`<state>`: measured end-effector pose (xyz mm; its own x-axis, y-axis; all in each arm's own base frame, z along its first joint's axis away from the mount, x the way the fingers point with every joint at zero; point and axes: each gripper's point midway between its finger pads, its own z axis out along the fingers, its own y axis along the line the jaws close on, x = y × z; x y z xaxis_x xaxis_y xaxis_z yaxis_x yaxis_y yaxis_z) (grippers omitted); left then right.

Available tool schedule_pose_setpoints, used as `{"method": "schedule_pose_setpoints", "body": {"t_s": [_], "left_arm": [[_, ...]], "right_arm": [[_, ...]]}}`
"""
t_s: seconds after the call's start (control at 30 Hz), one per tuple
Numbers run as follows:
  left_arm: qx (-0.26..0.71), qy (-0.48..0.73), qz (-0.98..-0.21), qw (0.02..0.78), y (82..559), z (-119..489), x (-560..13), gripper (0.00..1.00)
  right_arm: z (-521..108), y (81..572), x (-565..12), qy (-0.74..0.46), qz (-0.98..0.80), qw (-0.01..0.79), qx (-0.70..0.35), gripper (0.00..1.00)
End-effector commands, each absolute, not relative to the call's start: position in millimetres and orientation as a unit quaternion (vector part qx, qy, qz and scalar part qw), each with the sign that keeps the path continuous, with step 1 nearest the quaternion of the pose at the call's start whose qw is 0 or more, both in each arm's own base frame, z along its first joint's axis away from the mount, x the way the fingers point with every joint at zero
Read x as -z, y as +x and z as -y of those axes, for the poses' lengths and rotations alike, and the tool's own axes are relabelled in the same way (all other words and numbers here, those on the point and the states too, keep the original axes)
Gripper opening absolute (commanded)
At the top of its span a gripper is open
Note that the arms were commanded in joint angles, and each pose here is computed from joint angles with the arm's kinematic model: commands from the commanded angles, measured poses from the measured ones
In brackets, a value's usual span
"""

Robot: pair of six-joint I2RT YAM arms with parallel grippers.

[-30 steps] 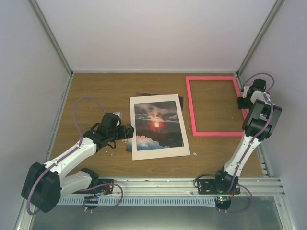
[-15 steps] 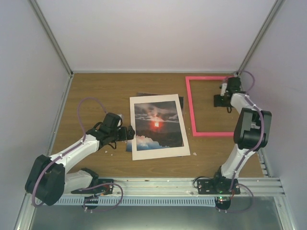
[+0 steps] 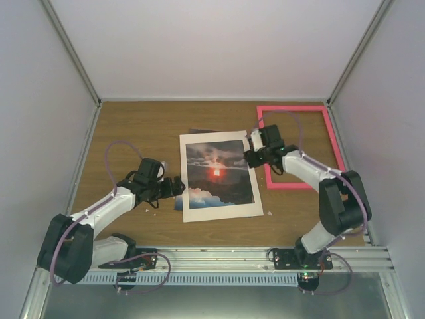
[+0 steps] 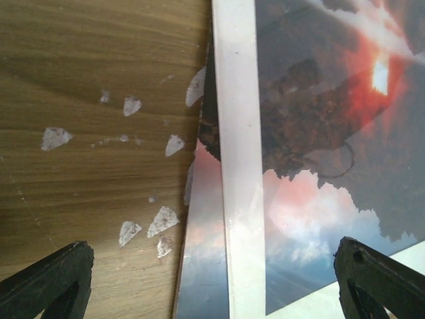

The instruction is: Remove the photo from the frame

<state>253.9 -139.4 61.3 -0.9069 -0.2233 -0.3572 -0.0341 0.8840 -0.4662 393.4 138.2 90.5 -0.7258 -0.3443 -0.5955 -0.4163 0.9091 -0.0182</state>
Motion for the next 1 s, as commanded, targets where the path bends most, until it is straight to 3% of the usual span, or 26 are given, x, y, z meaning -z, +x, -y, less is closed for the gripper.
{"method": "schedule_pose_setpoints", "body": {"t_s": [0.0,0.47,0.97], "left_arm": [[0.250,-0.082,-0.945,0.195,254,139,-56,0.98],[0.244,-0.085,-0.949,0.181,251,135,-45,0.95],[0.273,-0.081,-0.944,0.168,253,141,-41,0.94]], "right_arm": [[-198,364,-113,-0.272,-0.886,0.362,-0.097,0.71],[-332,227,-94,-0.529,-0.759,0.363,-0.114,0.77],[-366,157,-46,-0.664,-0.675,0.317,-0.056,0.78]]}}
